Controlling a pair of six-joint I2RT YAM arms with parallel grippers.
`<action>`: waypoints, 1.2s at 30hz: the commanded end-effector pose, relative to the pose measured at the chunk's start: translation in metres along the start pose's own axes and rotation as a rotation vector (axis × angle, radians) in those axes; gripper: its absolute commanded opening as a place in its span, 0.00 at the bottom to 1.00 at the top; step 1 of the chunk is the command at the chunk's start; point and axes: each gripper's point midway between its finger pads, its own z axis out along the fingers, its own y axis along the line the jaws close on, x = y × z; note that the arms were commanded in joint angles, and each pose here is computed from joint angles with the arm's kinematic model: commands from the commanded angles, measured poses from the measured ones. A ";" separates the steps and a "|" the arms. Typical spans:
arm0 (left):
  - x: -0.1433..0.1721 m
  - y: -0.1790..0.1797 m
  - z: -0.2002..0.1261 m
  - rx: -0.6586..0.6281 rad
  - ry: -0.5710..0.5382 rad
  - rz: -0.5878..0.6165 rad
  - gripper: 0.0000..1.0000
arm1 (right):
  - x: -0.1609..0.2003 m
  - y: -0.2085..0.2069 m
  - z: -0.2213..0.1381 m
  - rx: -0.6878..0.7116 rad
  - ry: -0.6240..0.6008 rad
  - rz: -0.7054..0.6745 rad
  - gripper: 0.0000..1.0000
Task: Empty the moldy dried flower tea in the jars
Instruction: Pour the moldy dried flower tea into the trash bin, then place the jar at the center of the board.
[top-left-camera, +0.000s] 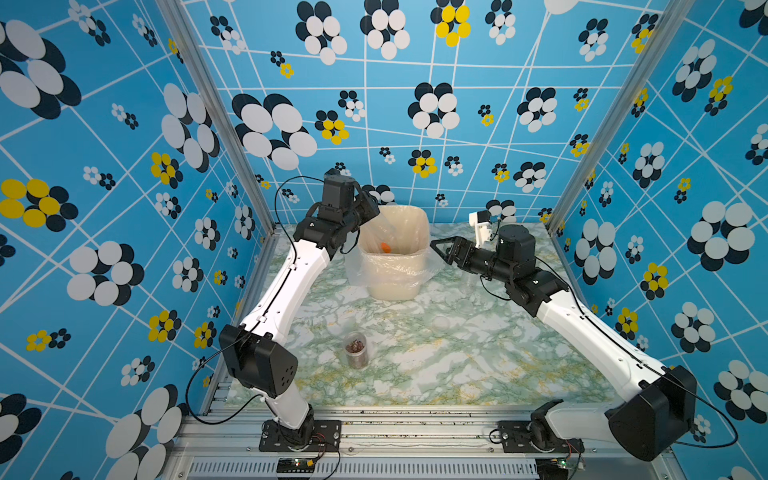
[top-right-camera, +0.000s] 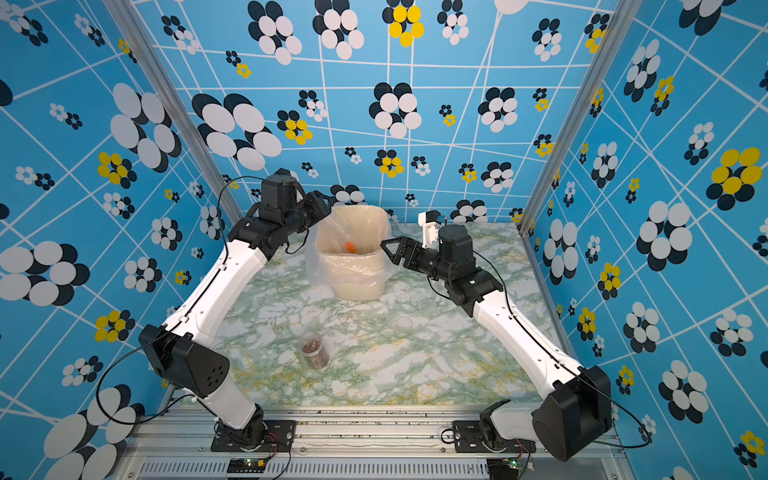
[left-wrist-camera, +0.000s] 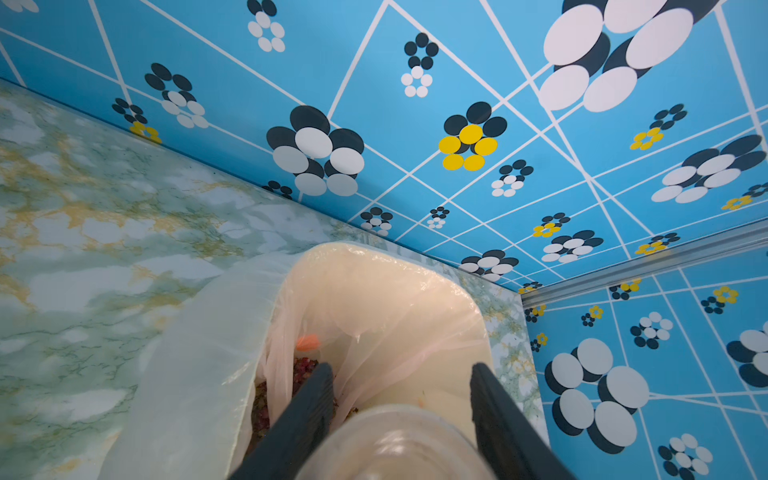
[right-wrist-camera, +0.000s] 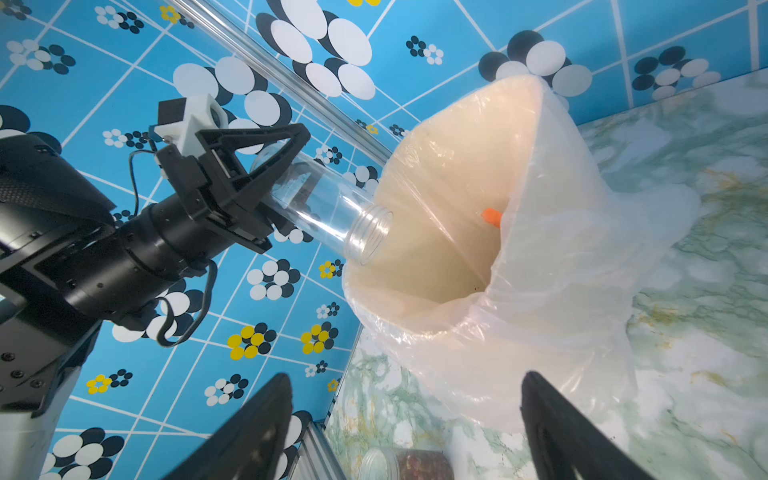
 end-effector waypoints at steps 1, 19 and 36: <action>-0.016 -0.021 -0.015 0.107 -0.021 -0.122 0.00 | -0.024 0.025 0.005 -0.104 -0.050 0.003 0.89; 0.005 -0.038 -0.016 0.322 0.137 -0.482 0.00 | -0.047 0.050 0.042 -0.405 -0.099 0.294 0.94; 0.019 -0.043 -0.005 0.374 0.205 -0.545 0.00 | -0.042 0.064 0.058 -0.407 -0.068 0.310 0.92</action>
